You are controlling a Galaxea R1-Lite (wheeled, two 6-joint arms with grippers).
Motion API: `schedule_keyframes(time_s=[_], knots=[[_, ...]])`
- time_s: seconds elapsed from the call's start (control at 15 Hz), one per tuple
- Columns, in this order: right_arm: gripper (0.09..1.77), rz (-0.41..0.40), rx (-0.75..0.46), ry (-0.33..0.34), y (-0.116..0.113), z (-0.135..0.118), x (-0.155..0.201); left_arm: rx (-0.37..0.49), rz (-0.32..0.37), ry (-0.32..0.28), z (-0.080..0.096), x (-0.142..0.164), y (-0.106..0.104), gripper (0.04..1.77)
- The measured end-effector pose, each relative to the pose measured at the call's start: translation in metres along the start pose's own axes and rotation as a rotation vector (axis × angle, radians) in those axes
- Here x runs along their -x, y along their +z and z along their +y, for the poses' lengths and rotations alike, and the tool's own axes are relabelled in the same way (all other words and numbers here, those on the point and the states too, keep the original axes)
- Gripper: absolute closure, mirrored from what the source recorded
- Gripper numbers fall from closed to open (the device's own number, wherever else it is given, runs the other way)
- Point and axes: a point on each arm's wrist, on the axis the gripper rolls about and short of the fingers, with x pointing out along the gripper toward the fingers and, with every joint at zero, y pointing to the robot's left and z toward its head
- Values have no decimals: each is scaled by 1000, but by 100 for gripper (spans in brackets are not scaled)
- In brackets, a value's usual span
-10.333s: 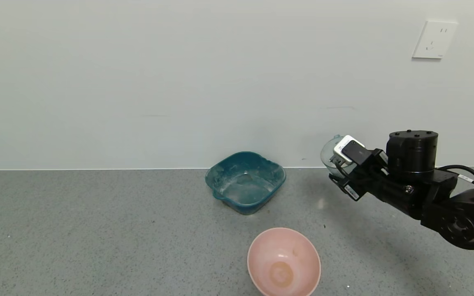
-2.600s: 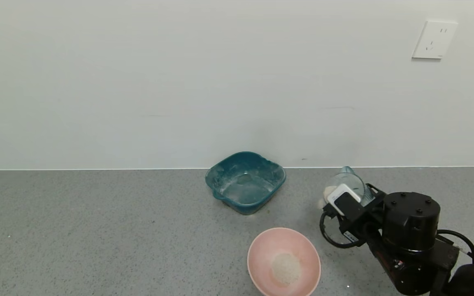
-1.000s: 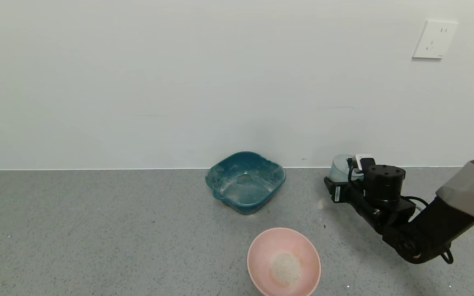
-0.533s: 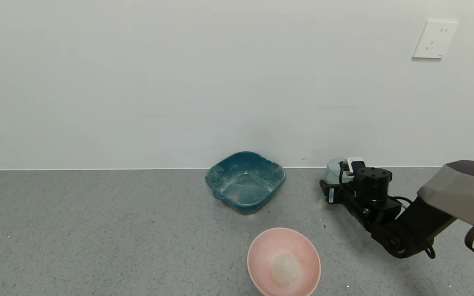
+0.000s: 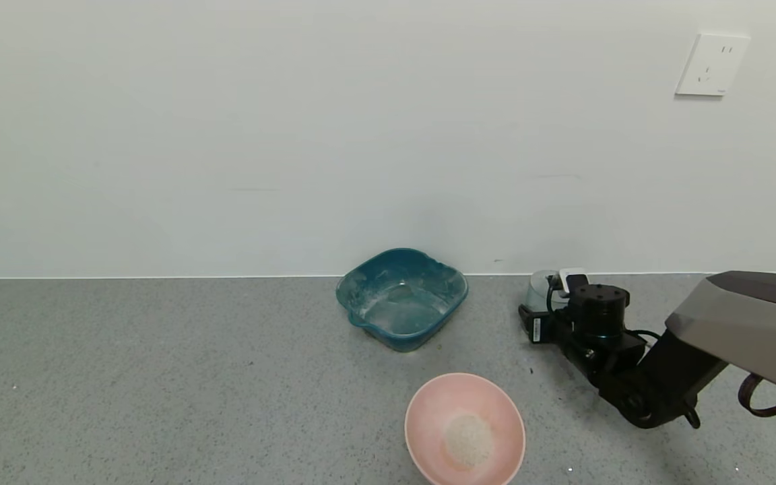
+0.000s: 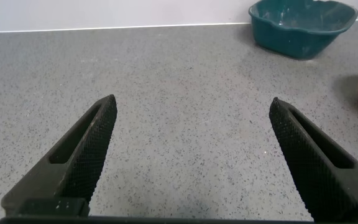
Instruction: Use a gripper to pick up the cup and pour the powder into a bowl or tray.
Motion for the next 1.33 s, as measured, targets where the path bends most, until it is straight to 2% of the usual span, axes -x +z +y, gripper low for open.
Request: schedule_keyframes(time_s=[0.13, 0.33, 0.6, 0.8, 1.07, 1.33], knots=[[51, 1, 0, 0, 0, 0, 0, 1, 0, 0, 0, 0, 0, 5], [38, 5, 2, -2, -1, 0, 0, 1, 0, 0, 0, 0, 0, 5], [29, 12, 5, 0, -1, 0, 2, 1, 0, 0, 0, 0, 0, 5], [24, 75, 15, -4, 4, -2, 9, 1, 0, 0, 0, 0, 0, 5], [21, 173, 27, 60, 25, -7, 36, 1, 0, 0, 0, 0, 0, 5], [18, 255, 43, 97, 59, -16, 90, 0, 0, 0, 0, 0, 0, 5]])
